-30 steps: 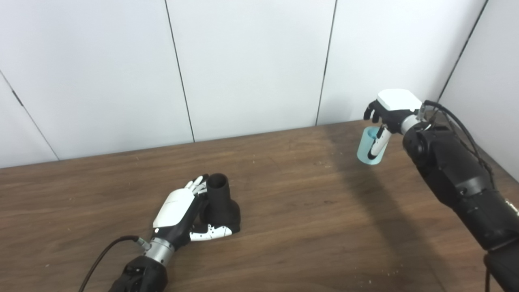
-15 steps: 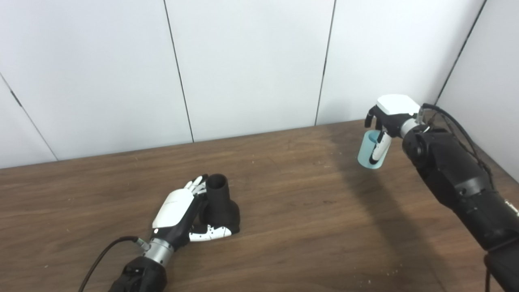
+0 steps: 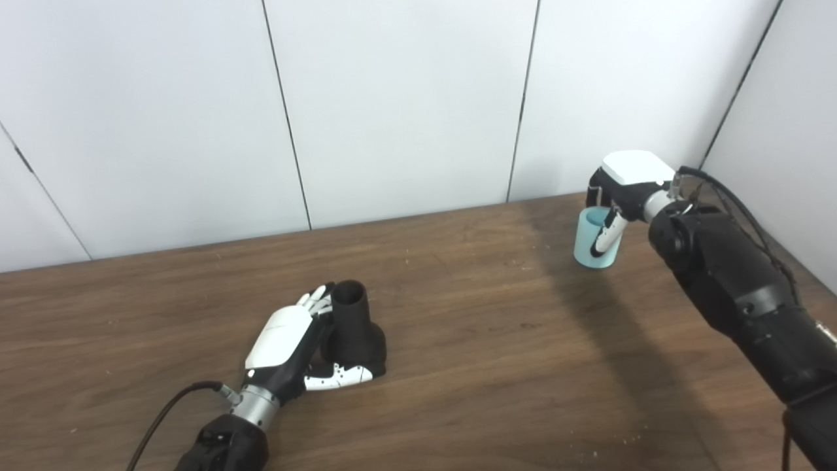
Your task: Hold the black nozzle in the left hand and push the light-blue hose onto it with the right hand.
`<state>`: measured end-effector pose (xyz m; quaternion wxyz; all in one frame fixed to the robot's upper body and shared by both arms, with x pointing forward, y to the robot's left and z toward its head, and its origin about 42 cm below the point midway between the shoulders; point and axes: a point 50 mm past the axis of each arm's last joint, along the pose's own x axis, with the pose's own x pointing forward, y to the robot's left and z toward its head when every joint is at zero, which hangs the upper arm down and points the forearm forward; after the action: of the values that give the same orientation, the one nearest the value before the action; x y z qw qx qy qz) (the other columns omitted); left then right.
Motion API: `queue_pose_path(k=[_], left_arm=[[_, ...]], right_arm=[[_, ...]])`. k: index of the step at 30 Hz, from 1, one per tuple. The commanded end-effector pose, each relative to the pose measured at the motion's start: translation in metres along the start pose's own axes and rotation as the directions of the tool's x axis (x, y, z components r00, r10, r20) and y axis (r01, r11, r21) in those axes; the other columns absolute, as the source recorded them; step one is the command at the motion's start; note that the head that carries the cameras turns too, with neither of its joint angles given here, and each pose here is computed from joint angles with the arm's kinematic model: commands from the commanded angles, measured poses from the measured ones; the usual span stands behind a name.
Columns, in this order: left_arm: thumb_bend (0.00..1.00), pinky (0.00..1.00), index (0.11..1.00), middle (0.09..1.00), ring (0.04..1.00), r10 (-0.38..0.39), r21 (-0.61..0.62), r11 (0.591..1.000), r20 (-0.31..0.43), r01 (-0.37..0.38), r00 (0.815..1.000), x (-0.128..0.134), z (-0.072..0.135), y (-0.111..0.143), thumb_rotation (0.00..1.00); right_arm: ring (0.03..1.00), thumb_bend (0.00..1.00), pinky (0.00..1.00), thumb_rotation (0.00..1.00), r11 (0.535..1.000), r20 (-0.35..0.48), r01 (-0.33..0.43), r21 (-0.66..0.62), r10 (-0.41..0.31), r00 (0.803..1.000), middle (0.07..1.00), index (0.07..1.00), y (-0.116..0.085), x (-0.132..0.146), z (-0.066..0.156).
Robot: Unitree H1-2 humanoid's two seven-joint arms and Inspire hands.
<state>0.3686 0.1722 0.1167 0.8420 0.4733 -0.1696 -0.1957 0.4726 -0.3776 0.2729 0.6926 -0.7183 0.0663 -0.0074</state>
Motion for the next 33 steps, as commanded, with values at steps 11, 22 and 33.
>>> queue_pose_path(k=[11, 22, 33], left_arm=[[0.6, 1.0, 0.578, 0.905, 1.0, -0.159, -0.059, 0.987, -0.152, 0.151, 0.976, -0.062, -0.026, -0.062, 0.6], [0.59, 1.0, 0.57, 0.905, 1.0, -0.158, -0.042, 0.987, -0.144, 0.154, 0.977, -0.063, -0.024, -0.063, 0.58], [0.6, 1.0, 0.516, 0.905, 1.0, -0.167, 0.031, 0.985, -0.104, 0.171, 0.98, -0.063, -0.025, -0.064, 0.58]], right_arm=[[0.252, 0.53, 0.17, 0.0, 0.991, 0.023, 0.135, -0.016, -0.134, 0.991, 0.471, 0.485, -0.054, 0.001, -0.013], [0.268, 0.53, 0.19, 0.0, 0.976, 0.162, 0.213, 0.039, -0.217, 0.963, 0.473, 0.485, -0.078, -0.018, 0.03], [0.339, 0.52, 0.27, 0.0, 0.945, 0.358, 0.308, 0.109, -0.326, 0.875, 0.419, 0.52, -0.105, -0.049, 0.079]])
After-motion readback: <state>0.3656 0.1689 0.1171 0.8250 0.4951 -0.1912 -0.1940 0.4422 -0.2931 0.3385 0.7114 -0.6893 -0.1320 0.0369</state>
